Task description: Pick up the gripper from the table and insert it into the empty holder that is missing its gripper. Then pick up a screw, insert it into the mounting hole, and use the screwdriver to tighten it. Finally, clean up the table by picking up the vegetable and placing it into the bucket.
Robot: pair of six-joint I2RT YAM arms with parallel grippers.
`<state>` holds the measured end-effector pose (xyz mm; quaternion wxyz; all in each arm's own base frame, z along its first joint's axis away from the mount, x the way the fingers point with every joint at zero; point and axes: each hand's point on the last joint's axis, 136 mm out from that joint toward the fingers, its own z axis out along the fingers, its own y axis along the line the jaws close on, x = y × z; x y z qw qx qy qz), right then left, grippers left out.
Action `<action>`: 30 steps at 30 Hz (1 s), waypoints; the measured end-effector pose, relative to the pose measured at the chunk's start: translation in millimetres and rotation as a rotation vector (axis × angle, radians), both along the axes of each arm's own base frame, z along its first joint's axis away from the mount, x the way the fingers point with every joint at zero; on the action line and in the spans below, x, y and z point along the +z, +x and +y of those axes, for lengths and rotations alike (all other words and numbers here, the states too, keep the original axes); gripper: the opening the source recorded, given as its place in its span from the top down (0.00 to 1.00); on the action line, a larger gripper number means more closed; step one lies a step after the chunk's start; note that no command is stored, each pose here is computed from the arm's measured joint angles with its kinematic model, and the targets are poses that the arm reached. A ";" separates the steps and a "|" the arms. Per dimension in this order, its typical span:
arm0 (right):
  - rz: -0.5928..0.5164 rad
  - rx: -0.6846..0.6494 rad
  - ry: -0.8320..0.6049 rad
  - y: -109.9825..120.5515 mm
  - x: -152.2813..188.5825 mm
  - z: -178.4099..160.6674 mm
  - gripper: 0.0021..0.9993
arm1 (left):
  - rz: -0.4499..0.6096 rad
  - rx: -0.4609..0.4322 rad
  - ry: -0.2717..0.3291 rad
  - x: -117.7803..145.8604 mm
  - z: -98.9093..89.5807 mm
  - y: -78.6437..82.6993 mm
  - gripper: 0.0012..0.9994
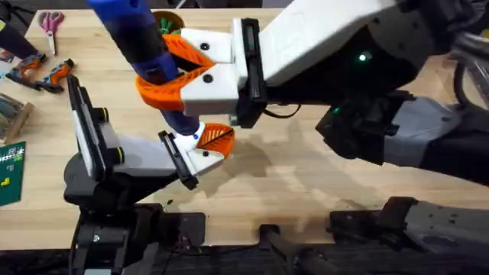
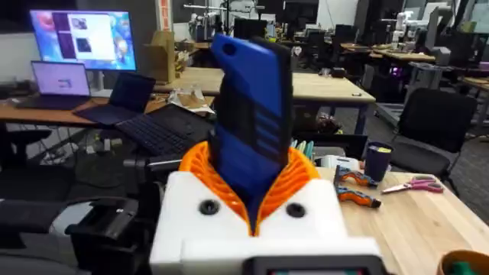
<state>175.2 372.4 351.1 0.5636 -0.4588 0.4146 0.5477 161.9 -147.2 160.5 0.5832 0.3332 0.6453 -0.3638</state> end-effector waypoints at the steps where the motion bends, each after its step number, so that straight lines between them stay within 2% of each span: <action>1: -0.003 -0.001 -0.001 0.0 -0.2 0.0 0.98 | 0.000 0.000 0.000 0.0 0.0 0.0 1.00; 30: -0.001 -0.008 -0.020 4.5 -9.8 4.3 0.98 | 0.000 0.000 0.000 0.0 0.0 0.0 1.00</action>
